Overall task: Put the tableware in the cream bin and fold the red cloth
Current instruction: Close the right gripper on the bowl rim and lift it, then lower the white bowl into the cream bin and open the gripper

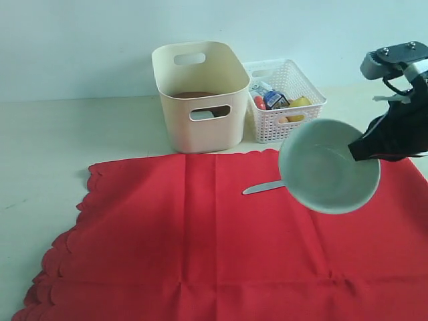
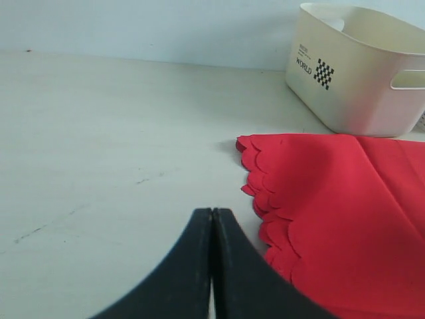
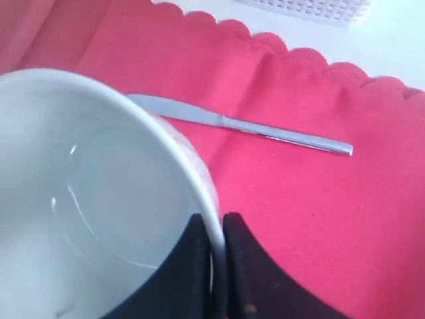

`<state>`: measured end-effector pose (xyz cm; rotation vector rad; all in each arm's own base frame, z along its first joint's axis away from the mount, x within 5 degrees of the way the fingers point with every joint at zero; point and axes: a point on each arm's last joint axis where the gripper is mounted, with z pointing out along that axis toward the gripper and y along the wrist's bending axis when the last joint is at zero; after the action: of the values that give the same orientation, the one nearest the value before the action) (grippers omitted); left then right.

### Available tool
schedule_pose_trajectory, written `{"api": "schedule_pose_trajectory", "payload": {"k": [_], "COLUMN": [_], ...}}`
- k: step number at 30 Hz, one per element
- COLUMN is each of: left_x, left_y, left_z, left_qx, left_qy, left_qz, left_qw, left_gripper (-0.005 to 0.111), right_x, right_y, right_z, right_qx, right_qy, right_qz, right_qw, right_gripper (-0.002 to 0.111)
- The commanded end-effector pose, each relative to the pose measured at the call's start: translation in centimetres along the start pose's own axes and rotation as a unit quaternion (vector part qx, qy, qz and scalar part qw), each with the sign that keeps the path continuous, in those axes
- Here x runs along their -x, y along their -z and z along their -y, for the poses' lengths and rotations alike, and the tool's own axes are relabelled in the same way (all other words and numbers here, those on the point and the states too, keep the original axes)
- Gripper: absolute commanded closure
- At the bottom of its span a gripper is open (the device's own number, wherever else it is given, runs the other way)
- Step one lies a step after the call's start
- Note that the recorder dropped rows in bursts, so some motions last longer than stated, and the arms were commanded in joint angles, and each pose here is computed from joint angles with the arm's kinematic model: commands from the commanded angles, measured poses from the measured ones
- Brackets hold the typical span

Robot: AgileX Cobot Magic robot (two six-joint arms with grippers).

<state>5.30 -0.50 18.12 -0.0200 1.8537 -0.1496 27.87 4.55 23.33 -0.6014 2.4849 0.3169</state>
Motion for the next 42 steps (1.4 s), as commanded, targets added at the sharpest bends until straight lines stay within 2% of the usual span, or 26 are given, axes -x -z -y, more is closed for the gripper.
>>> {"api": "schedule_pose_trajectory", "payload": {"k": [1, 4, 9, 16, 25, 32, 42], "left_x": [0.0, 0.0, 0.0, 0.0, 0.0, 0.0, 0.0], "left_y": [0.0, 0.0, 0.0, 0.0, 0.0, 0.0, 0.0], "left_z": [0.0, 0.0, 0.0, 0.0, 0.0, 0.0, 0.0], "left_qx": [-0.001, -0.001, -0.001, -0.001, -0.001, -0.001, -0.001], "left_qy": [0.000, 0.000, 0.000, 0.000, 0.000, 0.000, 0.000], "left_qz": [0.005, 0.005, 0.005, 0.005, 0.005, 0.005, 0.005], "left_qw": [1.000, 1.000, 1.000, 1.000, 1.000, 1.000, 1.000], "left_gripper": [0.107, 0.107, 0.107, 0.107, 0.107, 0.107, 0.107], "right_x": [2.1, 4.7, 10.0, 15.2, 21.0, 22.8, 22.7], "right_y": [0.2, 0.0, 0.2, -3.0, -8.9, -14.5, -19.4], "right_z": [0.1, 0.0, 0.6, 2.7, 2.2, 1.8, -0.8], "right_qx": [0.026, 0.079, 0.132, 0.126, 0.099, 0.037, -0.005], "right_qy": [-0.031, -0.088, -0.090, -0.064, 0.011, 0.072, 0.165], "right_qz": [0.030, 0.069, 0.128, 0.157, 0.170, 0.149, 0.126], "right_qw": [0.999, 0.991, 0.979, 0.977, 0.980, 0.986, 0.978], "right_gripper": [0.108, 0.108, 0.108, 0.108, 0.108, 0.108, 0.108]}}
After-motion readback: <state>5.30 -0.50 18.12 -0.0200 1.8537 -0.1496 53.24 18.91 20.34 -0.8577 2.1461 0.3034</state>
